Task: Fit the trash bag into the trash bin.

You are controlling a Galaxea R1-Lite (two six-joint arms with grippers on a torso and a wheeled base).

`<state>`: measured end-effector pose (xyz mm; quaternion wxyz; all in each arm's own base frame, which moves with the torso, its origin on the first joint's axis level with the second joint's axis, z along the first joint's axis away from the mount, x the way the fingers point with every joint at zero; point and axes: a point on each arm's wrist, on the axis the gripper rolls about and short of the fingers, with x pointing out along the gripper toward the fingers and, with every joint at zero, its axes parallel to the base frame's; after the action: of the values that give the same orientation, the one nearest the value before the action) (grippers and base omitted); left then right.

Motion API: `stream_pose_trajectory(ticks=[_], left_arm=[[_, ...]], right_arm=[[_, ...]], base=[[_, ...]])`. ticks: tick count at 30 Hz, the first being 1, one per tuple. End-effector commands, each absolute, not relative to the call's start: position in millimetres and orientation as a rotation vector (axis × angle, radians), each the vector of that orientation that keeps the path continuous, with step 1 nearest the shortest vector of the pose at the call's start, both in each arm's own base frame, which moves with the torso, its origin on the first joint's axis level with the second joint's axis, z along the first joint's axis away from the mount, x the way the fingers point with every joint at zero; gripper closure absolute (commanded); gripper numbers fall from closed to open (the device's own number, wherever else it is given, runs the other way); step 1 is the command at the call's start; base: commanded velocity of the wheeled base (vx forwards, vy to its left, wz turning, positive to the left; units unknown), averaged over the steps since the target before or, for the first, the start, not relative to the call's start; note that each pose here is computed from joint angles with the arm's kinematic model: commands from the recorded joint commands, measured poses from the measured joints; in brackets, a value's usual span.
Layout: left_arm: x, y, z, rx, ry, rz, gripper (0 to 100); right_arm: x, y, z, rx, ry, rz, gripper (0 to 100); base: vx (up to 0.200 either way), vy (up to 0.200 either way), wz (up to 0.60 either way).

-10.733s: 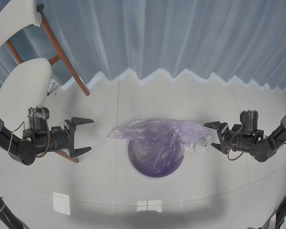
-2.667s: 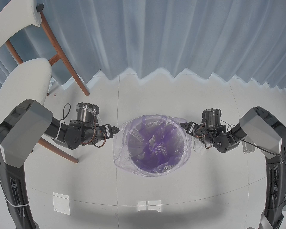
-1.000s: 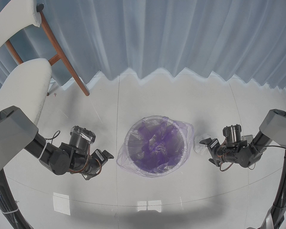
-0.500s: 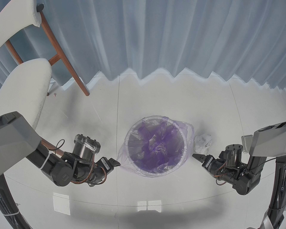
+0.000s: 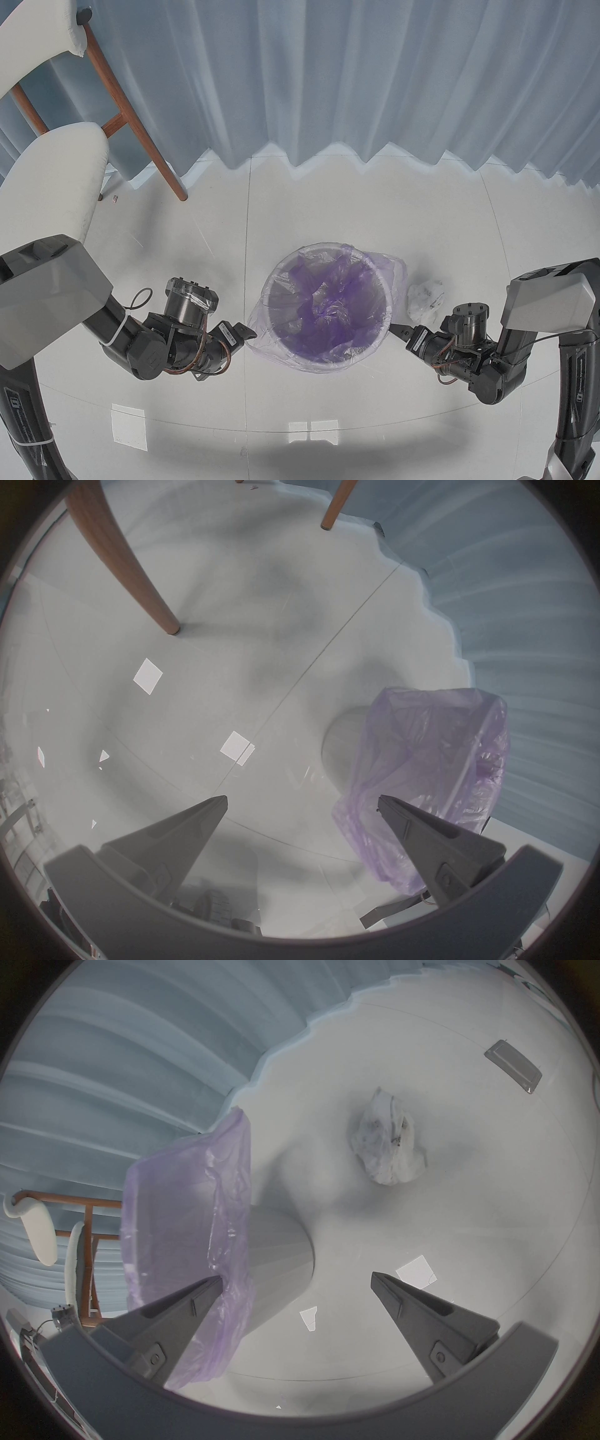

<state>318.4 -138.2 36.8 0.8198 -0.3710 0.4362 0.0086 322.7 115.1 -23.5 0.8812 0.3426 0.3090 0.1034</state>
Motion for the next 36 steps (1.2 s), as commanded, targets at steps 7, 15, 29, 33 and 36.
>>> stream_pose_trajectory(ticks=[7,15,29,33,36], left_arm=[[335.1,-146.7,-2.3,-0.685,0.998,0.007,0],[341.7,-144.5,-19.2,-0.579,1.03,0.058,0],[362.8,-152.2,-30.1,-0.427,1.049,0.133,0],[354.8,-155.8,-20.8,-0.423,1.044,0.119,0],[343.7,-151.5,7.8,-0.436,1.004,0.096,0]], right_arm=[[346.8,117.8,-42.5,0.659,0.686,0.192,0],[374.0,110.5,-47.6,0.616,0.703,0.131,0],[407.3,109.3,-57.5,0.547,0.727,-0.018,0],[401.0,106.9,-39.6,0.553,0.713,-0.013,0],[384.9,96.5,-19.1,0.559,0.73,-0.03,0]], base=[[0.0,0.0,0.0],[0.0,0.0,0.0],[0.0,0.0,0.0],[0.0,0.0,0.0],[0.0,0.0,0.0]])
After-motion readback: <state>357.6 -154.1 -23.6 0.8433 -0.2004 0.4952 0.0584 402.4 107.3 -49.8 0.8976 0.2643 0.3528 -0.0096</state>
